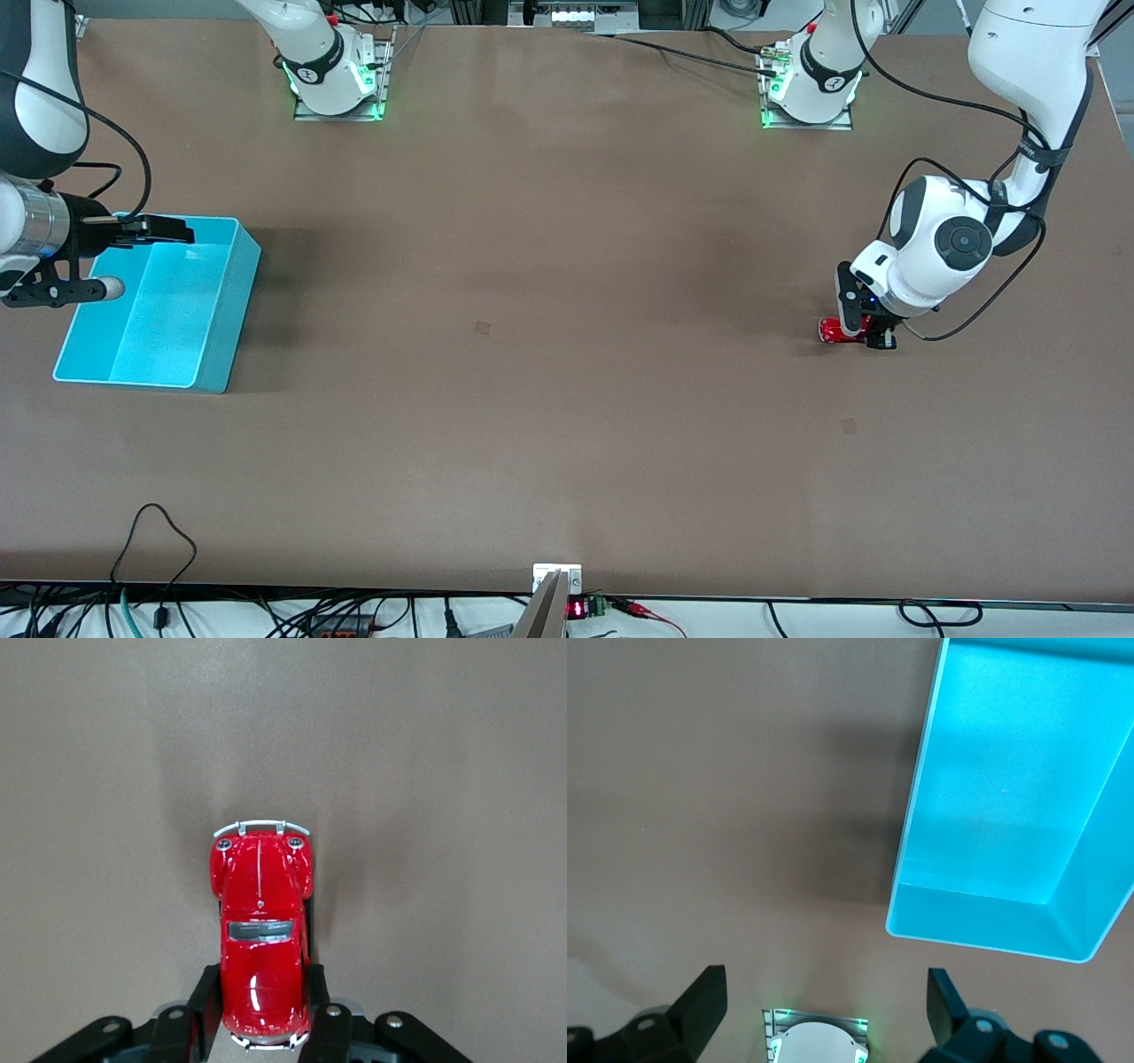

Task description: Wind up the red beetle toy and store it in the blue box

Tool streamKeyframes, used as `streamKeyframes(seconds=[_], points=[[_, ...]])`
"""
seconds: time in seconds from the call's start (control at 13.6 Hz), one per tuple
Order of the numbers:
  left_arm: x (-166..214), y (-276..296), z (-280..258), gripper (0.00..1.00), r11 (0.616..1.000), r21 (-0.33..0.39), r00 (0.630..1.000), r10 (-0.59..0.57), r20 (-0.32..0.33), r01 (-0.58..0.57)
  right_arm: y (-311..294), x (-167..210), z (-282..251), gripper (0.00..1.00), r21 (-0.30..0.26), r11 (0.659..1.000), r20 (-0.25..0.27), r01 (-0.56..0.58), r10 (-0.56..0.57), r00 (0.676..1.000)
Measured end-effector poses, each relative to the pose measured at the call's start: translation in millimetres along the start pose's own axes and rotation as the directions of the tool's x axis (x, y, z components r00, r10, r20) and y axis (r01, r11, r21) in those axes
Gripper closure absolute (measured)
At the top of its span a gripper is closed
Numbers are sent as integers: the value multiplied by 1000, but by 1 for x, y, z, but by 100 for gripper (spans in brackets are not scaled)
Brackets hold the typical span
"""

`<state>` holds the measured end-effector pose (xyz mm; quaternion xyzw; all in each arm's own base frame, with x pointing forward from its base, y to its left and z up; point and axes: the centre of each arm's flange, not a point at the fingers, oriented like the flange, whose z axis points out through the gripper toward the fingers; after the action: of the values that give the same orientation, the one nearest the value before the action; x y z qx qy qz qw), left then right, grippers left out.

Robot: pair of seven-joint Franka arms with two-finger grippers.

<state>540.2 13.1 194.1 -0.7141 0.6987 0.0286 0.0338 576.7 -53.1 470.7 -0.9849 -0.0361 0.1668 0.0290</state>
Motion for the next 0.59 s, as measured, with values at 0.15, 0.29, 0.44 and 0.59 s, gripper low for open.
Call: streamKeyframes(seconds=[0.15,0.29,0.44,0.59], points=[[2,0,-2,58,1000,0,1000,3,1,-3,0,0,0,0,0,1000,0,0,0,1000],[9,0,-5,58,1000,0,1000,16,-1,-16,0,0,0,0,0,1000,0,0,0,1000],[17,1,-5,58,1000,-5,1000,30,-3,-30,0,0,0,0,0,1000,0,0,0,1000],[20,2,-5,58,999,-9,999,36,-4,-36,0,0,0,0,0,1000,0,0,0,1000]])
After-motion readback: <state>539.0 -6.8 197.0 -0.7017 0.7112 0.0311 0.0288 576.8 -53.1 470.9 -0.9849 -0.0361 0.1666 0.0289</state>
